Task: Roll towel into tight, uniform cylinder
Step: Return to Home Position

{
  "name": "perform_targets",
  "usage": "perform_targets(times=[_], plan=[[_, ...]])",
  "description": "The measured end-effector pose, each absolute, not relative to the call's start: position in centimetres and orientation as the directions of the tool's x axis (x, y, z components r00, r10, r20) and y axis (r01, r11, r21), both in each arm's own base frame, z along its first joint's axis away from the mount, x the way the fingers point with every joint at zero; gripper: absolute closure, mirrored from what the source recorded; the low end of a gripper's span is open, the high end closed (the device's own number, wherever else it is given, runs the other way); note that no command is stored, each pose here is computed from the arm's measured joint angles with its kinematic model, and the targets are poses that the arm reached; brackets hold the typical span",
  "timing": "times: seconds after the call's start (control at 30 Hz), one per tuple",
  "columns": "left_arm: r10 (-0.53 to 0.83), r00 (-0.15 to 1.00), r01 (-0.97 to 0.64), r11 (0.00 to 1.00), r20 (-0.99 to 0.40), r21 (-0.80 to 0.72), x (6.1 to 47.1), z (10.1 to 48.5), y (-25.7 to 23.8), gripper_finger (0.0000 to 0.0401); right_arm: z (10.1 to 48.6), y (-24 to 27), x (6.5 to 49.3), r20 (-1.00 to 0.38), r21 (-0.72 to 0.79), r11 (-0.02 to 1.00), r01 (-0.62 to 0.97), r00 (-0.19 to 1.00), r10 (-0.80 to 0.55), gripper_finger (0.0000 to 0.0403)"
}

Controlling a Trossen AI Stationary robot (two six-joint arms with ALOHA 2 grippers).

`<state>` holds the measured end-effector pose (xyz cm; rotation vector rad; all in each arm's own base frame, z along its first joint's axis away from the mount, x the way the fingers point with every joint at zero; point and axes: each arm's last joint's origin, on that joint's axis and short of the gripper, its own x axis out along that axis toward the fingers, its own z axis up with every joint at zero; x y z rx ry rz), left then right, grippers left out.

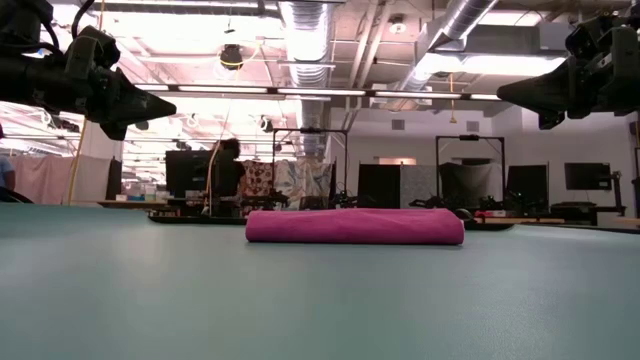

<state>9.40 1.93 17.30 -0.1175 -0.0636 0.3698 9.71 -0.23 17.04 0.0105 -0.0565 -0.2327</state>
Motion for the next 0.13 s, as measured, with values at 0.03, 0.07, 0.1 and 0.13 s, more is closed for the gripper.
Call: perform_targets(times=[0.03,0.07,0.1,0.13], plan=[[0.364,0.931,-0.357,0.926,0.040,-0.126,9.40,17.29,1.94,0.0401,17.04,-0.23,9.71,0.055,0.017,0.973,0.230,0.971,-0.231,0.0385],[0.364,0.930,-0.357,0.926,0.041,-0.126,9.40,17.30,1.93,0.0401,17.04,-0.23,9.71,0.055,0.017,0.973,0.230,0.971,-0.231,0.0385],[0.364,0.931,-0.356,0.926,0.041,-0.126,9.40,17.30,1.93,0.0401,17.05,-0.23,9.71,0.055,0.017,0.973,0.230,0.971,-0.231,0.0385],[0.364,0.931,-0.356,0.926,0.041,-0.126,9.40,17.29,1.93,0.0401,17.04,-0.23,9.71,0.055,0.017,0.973,0.230,0.971,-0.231,0.0385]])
